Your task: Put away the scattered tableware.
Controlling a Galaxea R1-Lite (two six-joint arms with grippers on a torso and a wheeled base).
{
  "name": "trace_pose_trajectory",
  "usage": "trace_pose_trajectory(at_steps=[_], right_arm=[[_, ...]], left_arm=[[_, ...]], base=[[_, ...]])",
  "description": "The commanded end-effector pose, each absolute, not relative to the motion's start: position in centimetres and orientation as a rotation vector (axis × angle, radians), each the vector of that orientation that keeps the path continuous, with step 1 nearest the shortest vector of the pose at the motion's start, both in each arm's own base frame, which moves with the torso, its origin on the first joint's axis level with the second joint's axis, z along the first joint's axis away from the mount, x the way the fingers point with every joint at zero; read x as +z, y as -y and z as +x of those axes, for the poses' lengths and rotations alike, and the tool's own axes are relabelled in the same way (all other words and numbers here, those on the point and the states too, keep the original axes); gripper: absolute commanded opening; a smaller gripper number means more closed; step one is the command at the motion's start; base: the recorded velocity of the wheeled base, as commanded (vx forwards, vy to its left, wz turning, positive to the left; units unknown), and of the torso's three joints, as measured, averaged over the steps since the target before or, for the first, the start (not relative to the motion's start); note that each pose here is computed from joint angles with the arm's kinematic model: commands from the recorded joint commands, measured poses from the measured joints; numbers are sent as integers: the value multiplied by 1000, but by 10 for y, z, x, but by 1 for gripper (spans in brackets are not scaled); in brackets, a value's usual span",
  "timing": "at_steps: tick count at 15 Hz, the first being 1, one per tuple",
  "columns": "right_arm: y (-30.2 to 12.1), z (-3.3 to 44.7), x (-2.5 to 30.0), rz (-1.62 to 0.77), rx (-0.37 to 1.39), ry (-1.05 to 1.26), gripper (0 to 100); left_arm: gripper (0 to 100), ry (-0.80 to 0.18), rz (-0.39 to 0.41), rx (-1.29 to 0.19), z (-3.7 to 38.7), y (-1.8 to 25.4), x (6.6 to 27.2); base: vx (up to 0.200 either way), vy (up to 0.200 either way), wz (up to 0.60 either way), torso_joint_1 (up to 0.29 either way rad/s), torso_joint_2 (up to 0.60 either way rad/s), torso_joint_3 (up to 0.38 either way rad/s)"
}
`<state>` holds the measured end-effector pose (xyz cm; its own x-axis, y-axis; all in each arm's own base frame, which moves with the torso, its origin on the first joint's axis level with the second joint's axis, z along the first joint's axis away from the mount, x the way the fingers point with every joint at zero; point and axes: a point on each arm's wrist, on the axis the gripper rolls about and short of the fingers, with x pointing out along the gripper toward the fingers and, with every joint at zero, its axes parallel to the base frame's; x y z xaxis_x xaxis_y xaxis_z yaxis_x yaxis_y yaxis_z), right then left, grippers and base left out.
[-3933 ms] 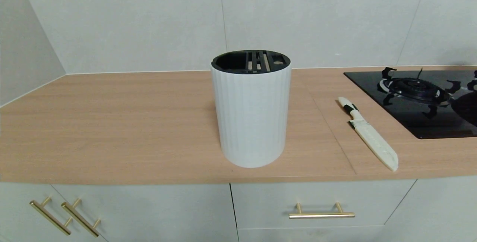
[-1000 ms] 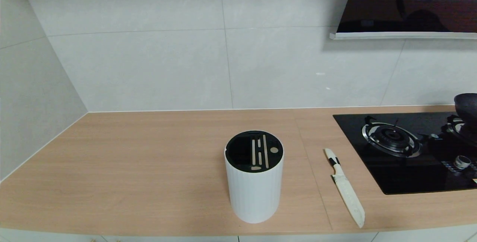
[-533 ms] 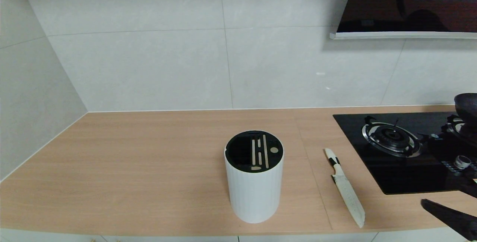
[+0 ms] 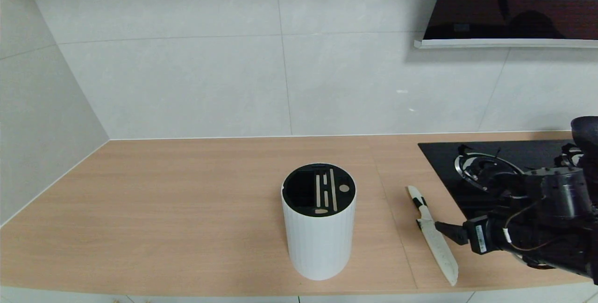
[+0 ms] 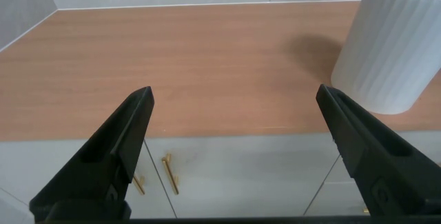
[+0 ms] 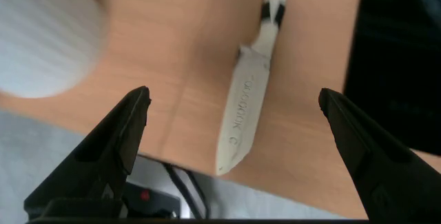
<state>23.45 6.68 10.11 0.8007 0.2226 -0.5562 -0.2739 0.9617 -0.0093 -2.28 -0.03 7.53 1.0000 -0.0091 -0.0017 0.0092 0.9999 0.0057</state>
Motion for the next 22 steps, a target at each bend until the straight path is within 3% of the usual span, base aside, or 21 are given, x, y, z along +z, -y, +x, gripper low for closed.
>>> trace_pose_trajectory(at_steps=[1, 9, 22], right_arm=[[-77, 260, 53, -115, 254, -700, 100], [-88, 291, -8, -109, 164, -665, 100], [-92, 315, -11, -31, 66, -599, 100]], left_arm=[[100, -2, 6, -9, -23, 0, 75], [100, -2, 6, -9, -23, 0, 75], [100, -3, 6, -9, -23, 0, 75]], base=[[0, 0, 0, 0, 0, 0], [0, 0, 0, 0, 0, 0], [0, 0, 0, 0, 0, 0]])
